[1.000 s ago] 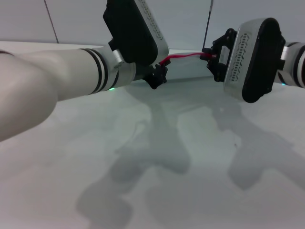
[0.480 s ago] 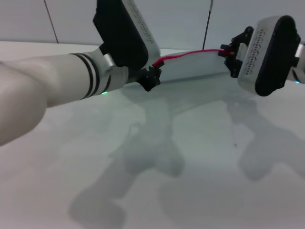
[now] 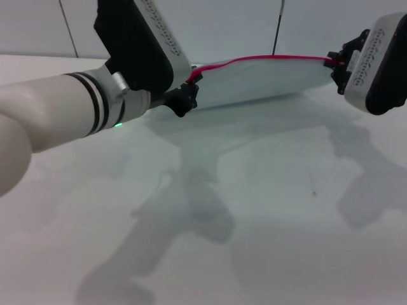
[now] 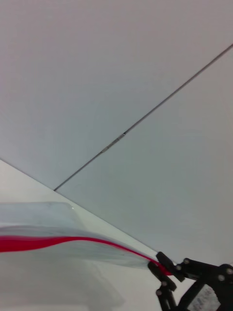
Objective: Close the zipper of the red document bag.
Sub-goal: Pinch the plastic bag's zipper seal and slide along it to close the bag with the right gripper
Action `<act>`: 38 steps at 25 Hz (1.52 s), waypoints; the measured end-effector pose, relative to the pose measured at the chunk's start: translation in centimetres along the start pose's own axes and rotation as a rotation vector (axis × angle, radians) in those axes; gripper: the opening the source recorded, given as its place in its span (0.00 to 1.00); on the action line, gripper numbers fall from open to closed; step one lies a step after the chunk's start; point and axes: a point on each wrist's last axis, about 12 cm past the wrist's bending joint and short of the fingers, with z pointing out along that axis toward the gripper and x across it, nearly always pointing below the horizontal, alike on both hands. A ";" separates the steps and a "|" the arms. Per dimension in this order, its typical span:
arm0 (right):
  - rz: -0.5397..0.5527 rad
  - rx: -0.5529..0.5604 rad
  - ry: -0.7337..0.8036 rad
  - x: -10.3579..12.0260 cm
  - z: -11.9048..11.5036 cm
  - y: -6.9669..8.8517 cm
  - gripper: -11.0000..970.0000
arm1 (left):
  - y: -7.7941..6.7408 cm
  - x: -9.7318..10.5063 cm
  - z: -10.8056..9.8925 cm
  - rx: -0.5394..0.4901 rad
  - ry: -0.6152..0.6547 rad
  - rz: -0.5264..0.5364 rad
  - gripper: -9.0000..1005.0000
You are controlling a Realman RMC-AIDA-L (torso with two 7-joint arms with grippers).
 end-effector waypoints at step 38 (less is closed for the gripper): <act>0.015 0.049 0.044 1.5 0.2 -0.3 0.15 | 0.7 0.6 -0.1 -0.040 -0.006 -0.019 0.07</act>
